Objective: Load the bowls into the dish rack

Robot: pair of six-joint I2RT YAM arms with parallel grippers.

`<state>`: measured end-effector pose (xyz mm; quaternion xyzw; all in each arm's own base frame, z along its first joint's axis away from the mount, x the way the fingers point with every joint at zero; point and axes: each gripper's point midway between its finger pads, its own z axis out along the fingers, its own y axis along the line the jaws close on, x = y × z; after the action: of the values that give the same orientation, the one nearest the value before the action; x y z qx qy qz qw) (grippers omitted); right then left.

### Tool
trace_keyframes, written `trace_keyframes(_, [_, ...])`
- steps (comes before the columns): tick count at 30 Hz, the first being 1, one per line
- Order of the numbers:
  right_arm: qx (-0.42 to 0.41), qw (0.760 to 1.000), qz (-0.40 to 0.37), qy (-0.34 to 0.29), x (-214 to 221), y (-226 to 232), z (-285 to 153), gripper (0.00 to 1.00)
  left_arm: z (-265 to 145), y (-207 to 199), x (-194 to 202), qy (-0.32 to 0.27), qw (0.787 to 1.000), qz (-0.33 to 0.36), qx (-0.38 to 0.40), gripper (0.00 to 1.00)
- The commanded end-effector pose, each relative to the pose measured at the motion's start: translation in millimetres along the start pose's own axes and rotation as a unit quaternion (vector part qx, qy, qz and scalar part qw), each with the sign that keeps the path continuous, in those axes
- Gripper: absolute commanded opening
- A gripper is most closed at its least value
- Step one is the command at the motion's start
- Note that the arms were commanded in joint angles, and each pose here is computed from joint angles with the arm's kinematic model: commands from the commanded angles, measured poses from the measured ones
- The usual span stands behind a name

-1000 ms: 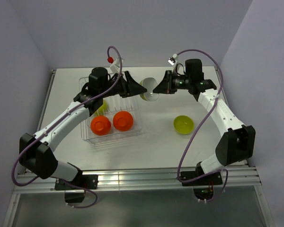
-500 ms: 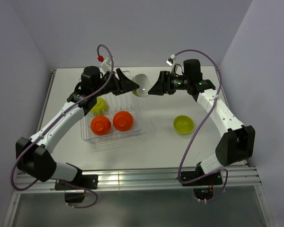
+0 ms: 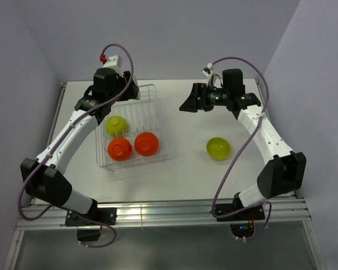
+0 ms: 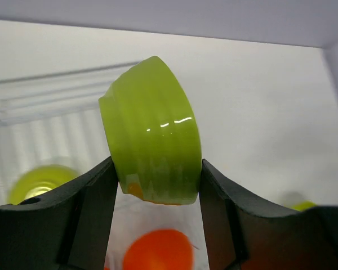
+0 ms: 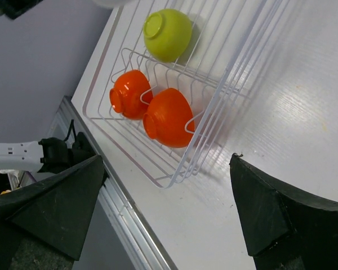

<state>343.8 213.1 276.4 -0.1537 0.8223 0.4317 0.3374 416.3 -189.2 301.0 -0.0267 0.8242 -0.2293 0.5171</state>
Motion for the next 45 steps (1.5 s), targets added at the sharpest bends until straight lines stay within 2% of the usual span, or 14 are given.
trace_keyframes(1, [0.005,0.999,-0.04,-0.031,-19.2,15.8,-19.4,1.0,6.7,44.4,-27.6,-0.035,0.985,0.118,-0.123,0.0])
trace_keyframes(9, [0.003,0.999,-0.034,-0.023,-15.2,12.7,-16.3,1.0,48.3,89.9,-11.1,0.009,0.938,0.268,-0.219,0.0])
trace_keyframes(20, [0.011,0.999,-0.036,-0.015,-11.5,7.8,-15.9,1.0,88.4,110.8,33.0,0.079,0.888,0.349,-0.29,0.0])
trace_keyframes(26, [0.01,0.999,-0.032,-0.01,-8.9,4.8,-14.2,1.0,98.2,125.9,40.4,0.091,0.863,0.377,-0.323,0.0])
trace_keyframes(39, [0.012,1.0,-0.027,-0.004,-3.5,1.4,-13.4,1.0,116.1,140.5,63.7,0.13,0.841,0.408,-0.331,0.0])
trace_keyframes(45, [0.012,1.0,-0.027,-0.003,-2.1,0.0,-13.1,1.0,122.0,145.1,72.2,0.142,0.837,0.411,-0.332,0.0])
